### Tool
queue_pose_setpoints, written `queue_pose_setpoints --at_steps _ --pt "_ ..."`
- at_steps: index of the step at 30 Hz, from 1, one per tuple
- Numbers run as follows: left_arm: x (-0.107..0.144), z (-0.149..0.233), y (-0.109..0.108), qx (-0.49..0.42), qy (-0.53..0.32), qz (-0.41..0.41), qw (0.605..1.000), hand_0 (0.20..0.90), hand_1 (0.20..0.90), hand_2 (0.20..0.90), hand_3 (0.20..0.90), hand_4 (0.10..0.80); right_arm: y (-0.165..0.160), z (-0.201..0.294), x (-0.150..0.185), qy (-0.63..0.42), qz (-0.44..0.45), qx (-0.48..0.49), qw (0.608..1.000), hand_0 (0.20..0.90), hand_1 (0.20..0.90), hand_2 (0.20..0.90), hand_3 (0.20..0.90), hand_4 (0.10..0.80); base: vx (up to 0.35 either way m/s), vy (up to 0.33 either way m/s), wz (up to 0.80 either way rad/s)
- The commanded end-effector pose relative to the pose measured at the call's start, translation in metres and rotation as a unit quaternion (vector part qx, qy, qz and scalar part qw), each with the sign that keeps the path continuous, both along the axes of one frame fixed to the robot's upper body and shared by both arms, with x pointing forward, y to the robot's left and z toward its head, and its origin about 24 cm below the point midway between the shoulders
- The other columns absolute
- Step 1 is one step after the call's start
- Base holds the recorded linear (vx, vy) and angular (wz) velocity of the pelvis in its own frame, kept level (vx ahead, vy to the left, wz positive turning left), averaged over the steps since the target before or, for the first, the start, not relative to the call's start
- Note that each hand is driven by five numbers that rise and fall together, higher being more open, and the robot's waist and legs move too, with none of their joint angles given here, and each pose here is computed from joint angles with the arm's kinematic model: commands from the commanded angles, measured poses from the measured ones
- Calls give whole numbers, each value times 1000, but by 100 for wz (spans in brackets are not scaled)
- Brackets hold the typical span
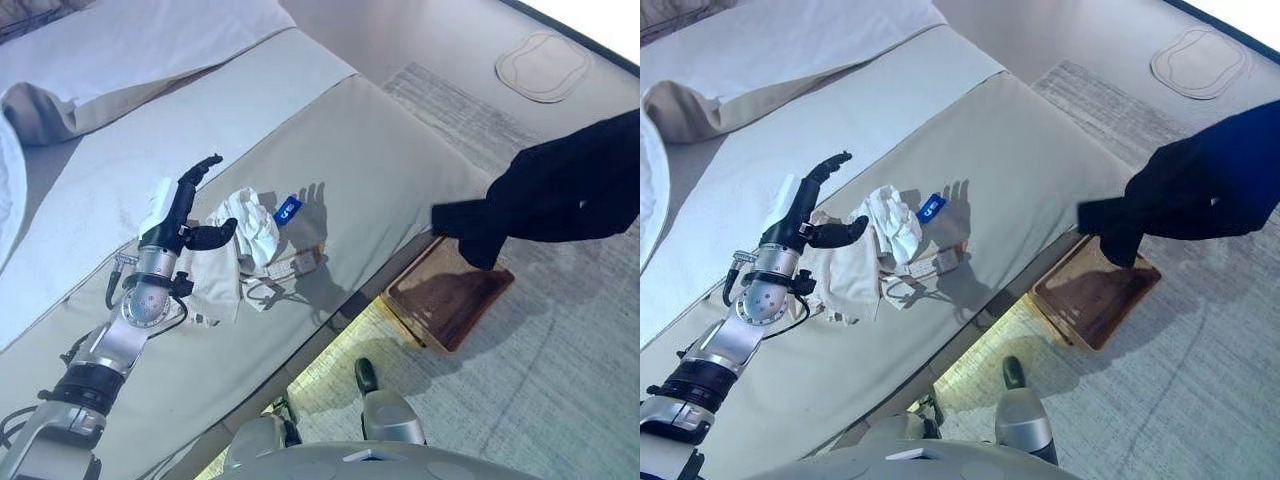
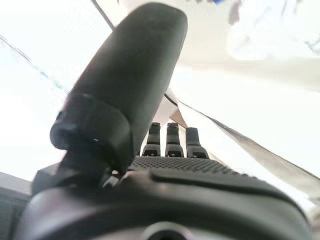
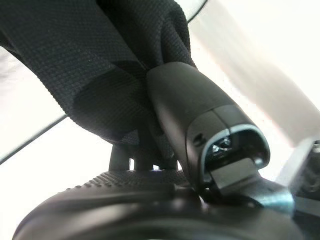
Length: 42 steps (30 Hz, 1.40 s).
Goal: Pick up the clothes from the bed and place them into the basket
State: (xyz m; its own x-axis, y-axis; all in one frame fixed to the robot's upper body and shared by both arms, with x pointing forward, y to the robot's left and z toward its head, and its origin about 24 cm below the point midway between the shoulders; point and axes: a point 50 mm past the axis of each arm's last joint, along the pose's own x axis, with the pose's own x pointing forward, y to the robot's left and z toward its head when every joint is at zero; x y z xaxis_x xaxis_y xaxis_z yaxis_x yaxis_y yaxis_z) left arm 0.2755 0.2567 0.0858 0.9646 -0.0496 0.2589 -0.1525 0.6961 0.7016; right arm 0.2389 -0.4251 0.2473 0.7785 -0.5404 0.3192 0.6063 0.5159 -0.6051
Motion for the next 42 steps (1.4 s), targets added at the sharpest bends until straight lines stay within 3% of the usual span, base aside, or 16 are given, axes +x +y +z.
queue_pose_setpoints --at_steps 1,16,25,33,42 --pt "-1 12 -3 2 -44 -31 999 900 900 900 900 800 9 57 -15 -88 -1 -95 992 300 300 300 200 100 0 -20 -4" --pt "10 2 -10 20 -13 -30 999 900 900 900 900 800 17 -28 8 14 70 13 997 300 300 300 200 100 -25 -22 -10" --pt "13 -20 -10 53 60 -28 996 900 900 900 900 800 25 -78 22 77 96 67 990 300 300 300 200 100 0 0 0" --pt "17 -23 -25 50 62 -48 996 900 900 900 900 800 18 -117 25 159 46 65 984 300 300 300 200 100 0 0 0" --pt "23 -18 -36 46 58 -63 995 900 900 900 900 800 9 -114 33 181 0 37 983 300 300 300 200 100 -25 2 8"
